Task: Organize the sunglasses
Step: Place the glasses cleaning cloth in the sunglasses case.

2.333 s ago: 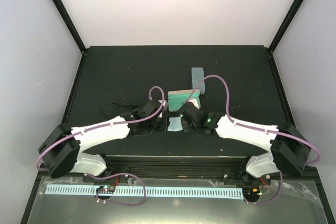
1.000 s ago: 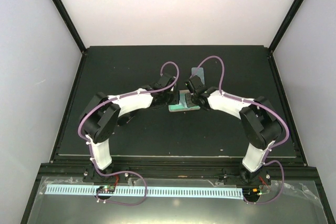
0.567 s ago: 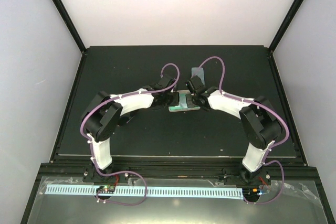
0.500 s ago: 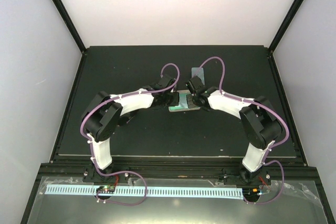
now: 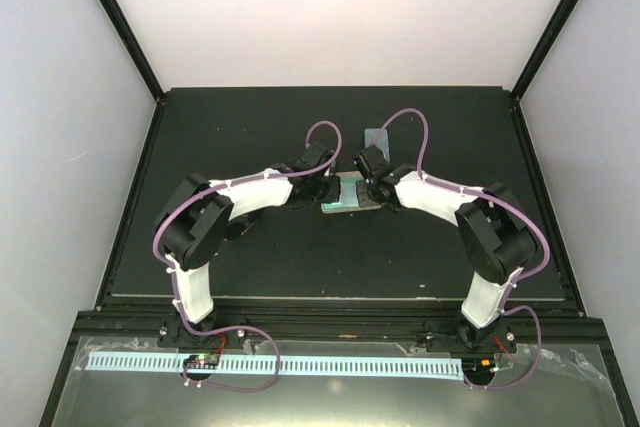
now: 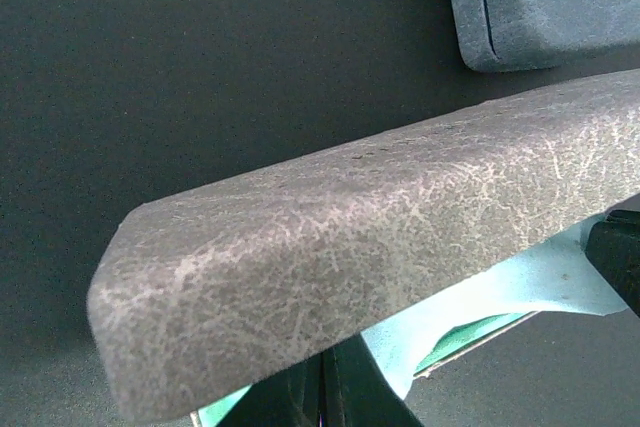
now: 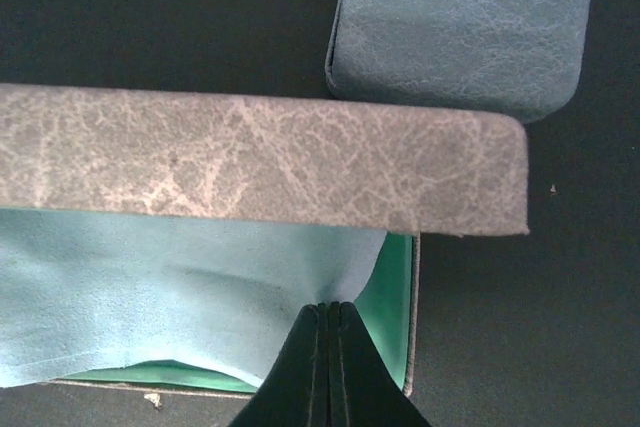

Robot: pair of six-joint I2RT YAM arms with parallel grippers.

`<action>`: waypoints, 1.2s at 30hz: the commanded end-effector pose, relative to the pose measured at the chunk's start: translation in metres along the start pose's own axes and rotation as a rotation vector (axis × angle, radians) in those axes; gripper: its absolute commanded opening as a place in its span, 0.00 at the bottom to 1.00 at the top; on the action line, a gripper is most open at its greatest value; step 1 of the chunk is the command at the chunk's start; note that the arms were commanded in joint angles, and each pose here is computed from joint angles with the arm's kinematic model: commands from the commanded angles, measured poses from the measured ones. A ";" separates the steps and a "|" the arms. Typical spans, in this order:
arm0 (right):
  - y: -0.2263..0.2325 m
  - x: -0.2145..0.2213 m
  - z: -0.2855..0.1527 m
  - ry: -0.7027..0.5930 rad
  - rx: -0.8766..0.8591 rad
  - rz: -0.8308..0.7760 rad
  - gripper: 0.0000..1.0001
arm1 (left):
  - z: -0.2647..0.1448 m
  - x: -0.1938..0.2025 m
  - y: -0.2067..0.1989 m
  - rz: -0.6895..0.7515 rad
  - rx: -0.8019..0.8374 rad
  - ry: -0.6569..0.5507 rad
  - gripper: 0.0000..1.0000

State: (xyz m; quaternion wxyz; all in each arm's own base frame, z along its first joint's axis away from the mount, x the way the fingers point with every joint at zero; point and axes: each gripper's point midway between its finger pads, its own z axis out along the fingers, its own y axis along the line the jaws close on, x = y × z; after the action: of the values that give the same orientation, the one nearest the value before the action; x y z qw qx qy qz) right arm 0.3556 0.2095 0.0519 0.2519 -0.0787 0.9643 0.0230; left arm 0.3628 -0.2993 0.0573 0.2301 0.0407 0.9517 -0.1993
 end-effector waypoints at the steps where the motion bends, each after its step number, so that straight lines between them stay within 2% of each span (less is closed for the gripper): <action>1: 0.001 -0.005 0.006 0.005 0.007 0.012 0.01 | -0.001 -0.001 0.003 0.000 -0.006 0.001 0.02; 8: -0.003 -0.004 0.012 0.018 0.034 0.010 0.07 | 0.003 0.003 0.007 -0.009 -0.015 0.010 0.01; 12: -0.006 -0.008 0.004 -0.007 0.045 0.014 0.22 | 0.004 0.007 0.006 -0.010 -0.001 0.020 0.02; 15: -0.010 -0.013 -0.005 -0.037 0.057 0.029 0.27 | 0.002 0.008 0.006 -0.010 0.005 0.020 0.02; 20: -0.002 -0.018 -0.012 -0.067 -0.003 0.041 0.27 | 0.003 0.010 0.007 -0.012 0.005 0.025 0.02; 27: 0.017 -0.015 -0.001 -0.065 -0.104 0.061 0.20 | 0.007 0.013 0.009 -0.013 0.003 0.035 0.01; 36: 0.017 -0.002 0.023 -0.030 -0.095 0.100 0.17 | 0.011 0.018 0.012 -0.015 -0.007 0.051 0.01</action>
State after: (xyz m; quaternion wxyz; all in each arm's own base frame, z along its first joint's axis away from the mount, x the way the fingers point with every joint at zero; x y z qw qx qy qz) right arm 0.3634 0.2303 0.0479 0.2658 -0.0596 0.9588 0.0802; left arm 0.3540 -0.2933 0.0443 0.2141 0.0402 0.9563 -0.1952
